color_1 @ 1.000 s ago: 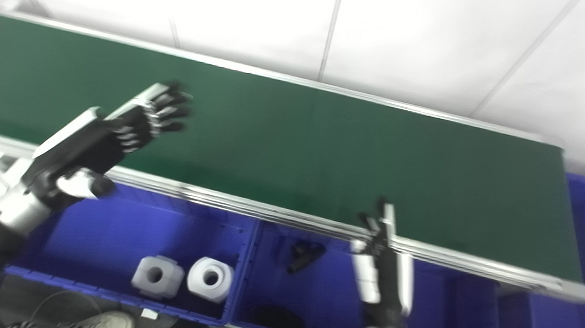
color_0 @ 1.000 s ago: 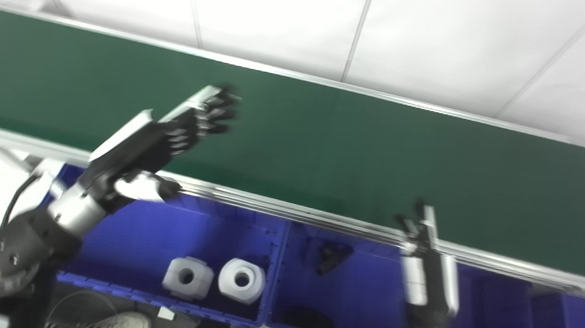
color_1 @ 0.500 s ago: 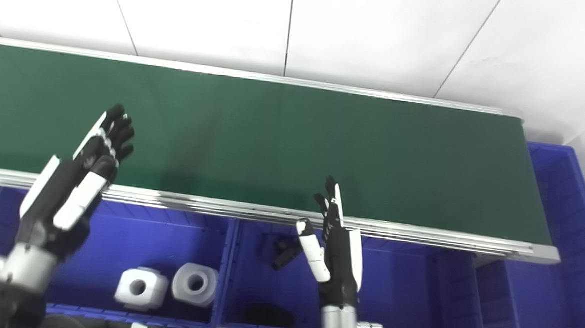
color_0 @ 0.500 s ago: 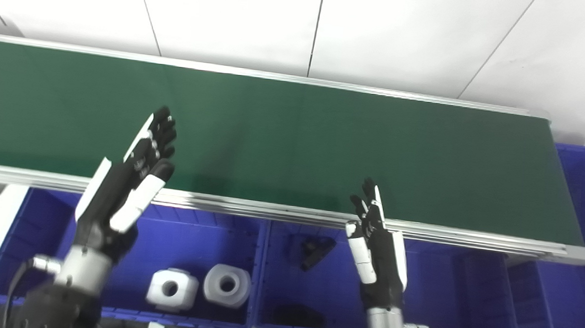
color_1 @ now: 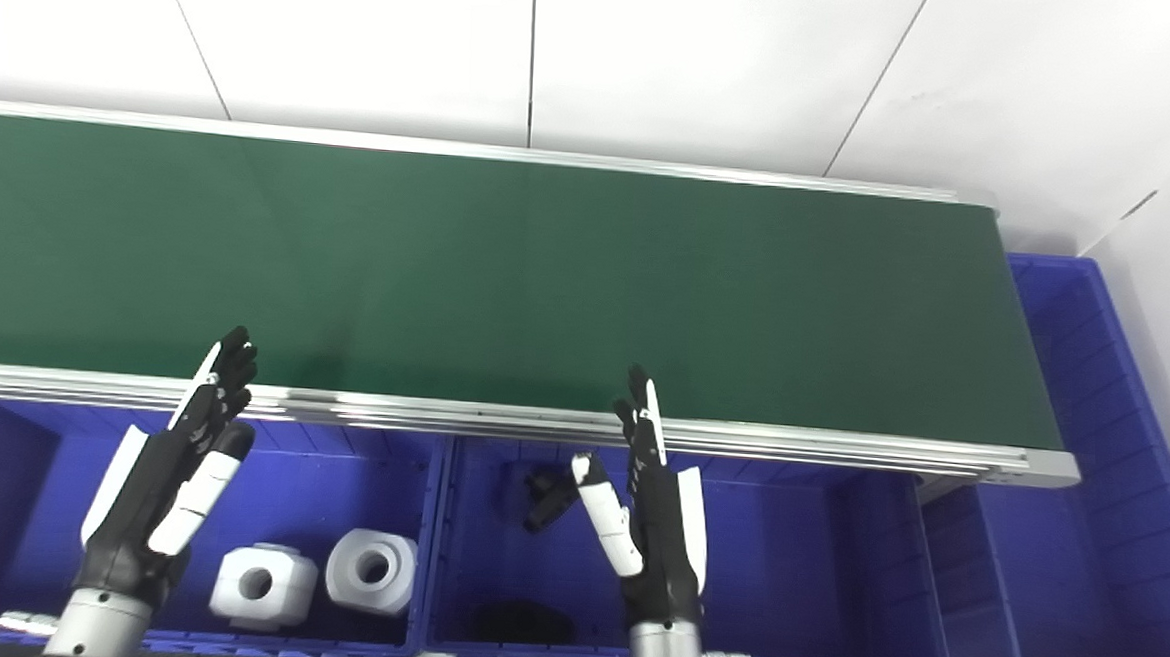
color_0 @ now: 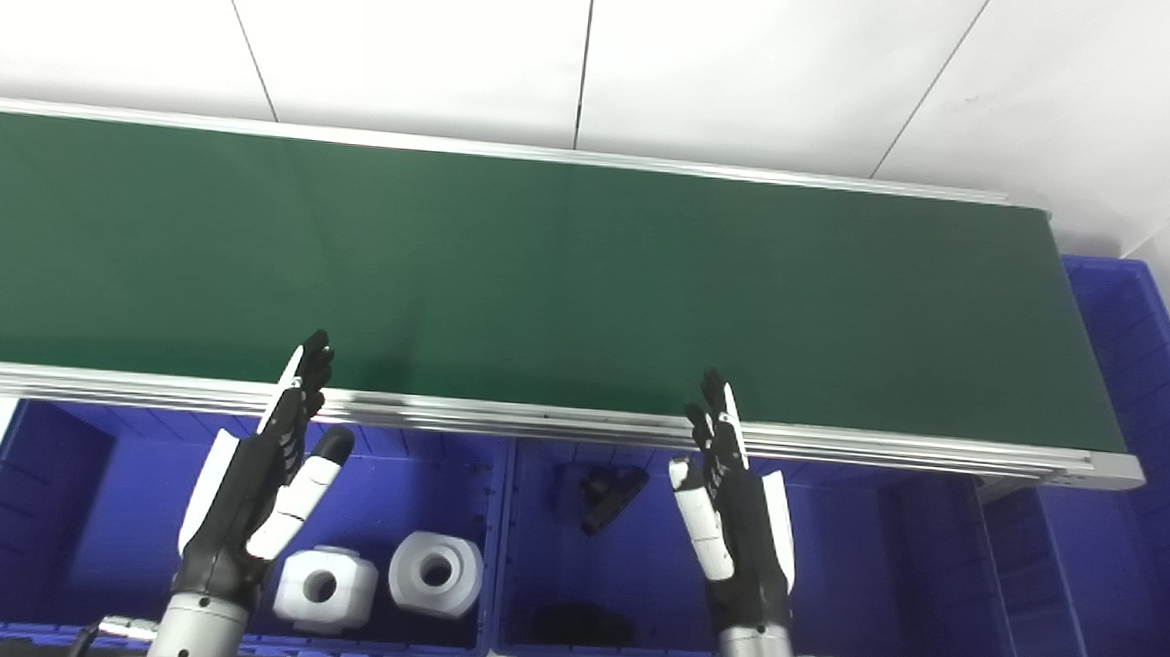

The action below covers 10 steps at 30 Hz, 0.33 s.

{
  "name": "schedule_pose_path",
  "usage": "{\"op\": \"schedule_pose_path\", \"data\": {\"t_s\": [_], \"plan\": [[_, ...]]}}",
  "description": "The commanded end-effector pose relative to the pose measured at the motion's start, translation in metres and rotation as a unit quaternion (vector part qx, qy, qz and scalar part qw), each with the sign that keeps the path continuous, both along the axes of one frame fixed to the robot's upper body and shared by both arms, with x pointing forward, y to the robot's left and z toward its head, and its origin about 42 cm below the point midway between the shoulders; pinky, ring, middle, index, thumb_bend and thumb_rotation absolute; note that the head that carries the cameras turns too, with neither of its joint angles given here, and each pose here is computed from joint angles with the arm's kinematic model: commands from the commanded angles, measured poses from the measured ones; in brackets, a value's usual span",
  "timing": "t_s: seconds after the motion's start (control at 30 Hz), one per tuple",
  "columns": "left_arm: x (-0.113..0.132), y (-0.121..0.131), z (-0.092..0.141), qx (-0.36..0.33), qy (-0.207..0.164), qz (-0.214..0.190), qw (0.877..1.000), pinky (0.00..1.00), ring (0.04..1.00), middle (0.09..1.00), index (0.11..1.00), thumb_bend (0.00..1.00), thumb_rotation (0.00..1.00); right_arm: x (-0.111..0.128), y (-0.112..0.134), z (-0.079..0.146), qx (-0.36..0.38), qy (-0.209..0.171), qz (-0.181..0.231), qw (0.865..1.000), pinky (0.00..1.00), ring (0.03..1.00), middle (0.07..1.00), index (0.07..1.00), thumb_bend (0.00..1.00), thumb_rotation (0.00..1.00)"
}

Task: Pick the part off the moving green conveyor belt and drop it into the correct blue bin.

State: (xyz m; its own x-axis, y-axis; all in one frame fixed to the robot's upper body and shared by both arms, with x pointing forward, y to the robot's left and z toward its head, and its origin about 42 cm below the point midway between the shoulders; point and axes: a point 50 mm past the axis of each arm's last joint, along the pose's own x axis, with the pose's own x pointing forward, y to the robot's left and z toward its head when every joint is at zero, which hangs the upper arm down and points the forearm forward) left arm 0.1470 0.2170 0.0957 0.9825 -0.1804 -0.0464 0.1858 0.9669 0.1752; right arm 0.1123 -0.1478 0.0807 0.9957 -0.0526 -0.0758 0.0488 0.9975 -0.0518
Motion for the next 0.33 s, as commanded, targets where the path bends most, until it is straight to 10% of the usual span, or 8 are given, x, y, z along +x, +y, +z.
{"op": "schedule_pose_path", "data": {"t_s": [0.0,0.3], "plan": [[0.001,-0.005,0.007,-0.001,-0.038,0.007,0.999,1.0,0.999,1.0,1.0,0.55,0.86,-0.003,-0.002,0.005,0.001,-0.03,-0.004,1.0,0.99,0.966,1.0,1.0,0.77,0.92],[-0.003,-0.016,0.009,0.001,-0.049,0.02,0.999,1.0,1.0,1.0,1.0,0.45,0.87,-0.007,-0.012,0.0,-0.002,-0.026,-0.003,1.0,0.99,0.97,1.0,1.0,0.78,0.92]]}}
